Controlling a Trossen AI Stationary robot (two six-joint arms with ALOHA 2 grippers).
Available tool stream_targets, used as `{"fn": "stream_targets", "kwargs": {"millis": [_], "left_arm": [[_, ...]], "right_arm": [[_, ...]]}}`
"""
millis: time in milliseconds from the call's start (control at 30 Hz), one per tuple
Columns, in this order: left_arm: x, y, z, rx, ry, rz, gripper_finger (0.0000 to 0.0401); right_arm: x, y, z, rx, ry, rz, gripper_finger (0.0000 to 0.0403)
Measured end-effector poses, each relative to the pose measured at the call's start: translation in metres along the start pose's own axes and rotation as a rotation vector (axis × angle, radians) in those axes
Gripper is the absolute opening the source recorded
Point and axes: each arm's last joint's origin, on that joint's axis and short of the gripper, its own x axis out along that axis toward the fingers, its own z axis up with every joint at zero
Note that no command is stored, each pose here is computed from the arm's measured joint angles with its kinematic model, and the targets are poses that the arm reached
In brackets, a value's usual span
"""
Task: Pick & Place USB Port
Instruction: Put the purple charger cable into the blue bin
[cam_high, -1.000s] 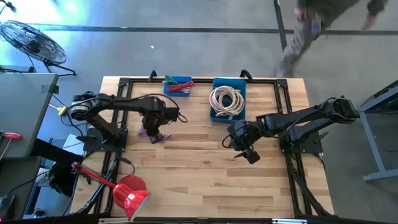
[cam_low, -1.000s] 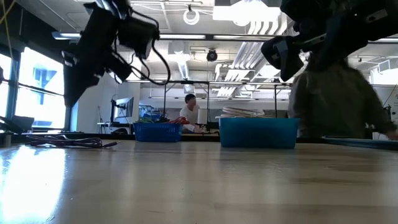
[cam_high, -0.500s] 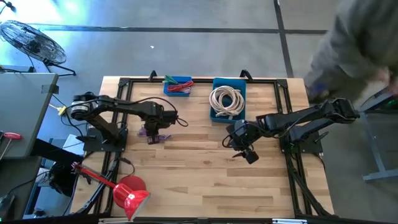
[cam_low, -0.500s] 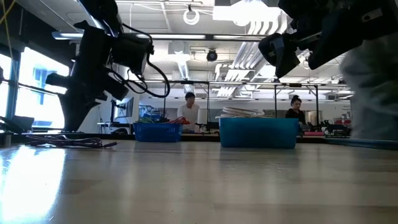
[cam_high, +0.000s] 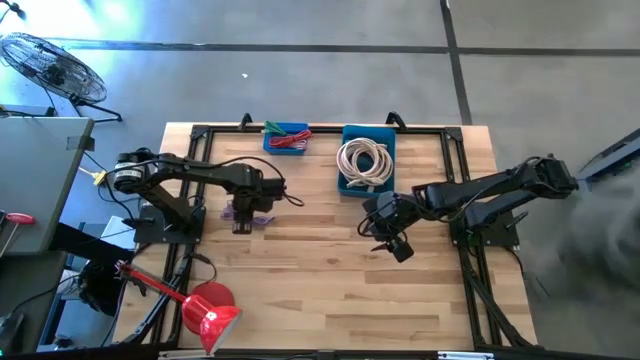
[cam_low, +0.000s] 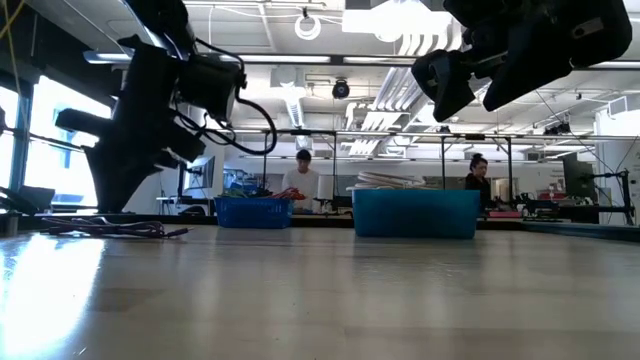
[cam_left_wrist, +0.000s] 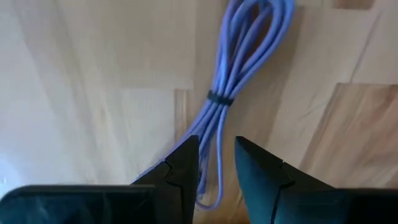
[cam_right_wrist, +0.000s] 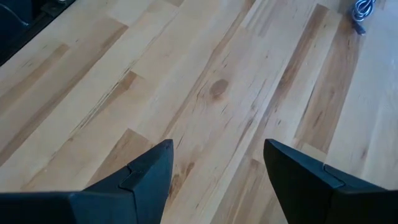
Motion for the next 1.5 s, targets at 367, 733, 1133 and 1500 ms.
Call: {"fn": "stream_targets", "kwargs": {"millis": [367,733,1133,1500], "left_arm": [[0.011,0.000,0.002,0.054,-0.033,-0.017,0.0099],[0.040,-0.002,-0.008,0.032,0.005,-0.010,0.0083],[0.039,-0.003,-0.005,-0.092,-0.011,0.069,0.0009],[-0.034,-0.027,0.040,-0.031,-0.225,0.382,0.0001]], "right_arm": [[0.000,0.000,0.000,0.000,0.001,0.001,0.0243],[0.000,0.000,0.000,0.000,0.001,0.001,0.0243],[0.000,0.000,0.001,-0.004,-0.014,-0.004,0.0243],[0.001,0.006,0.005,-0.088,-0.035,0.007,0.0243]]}}
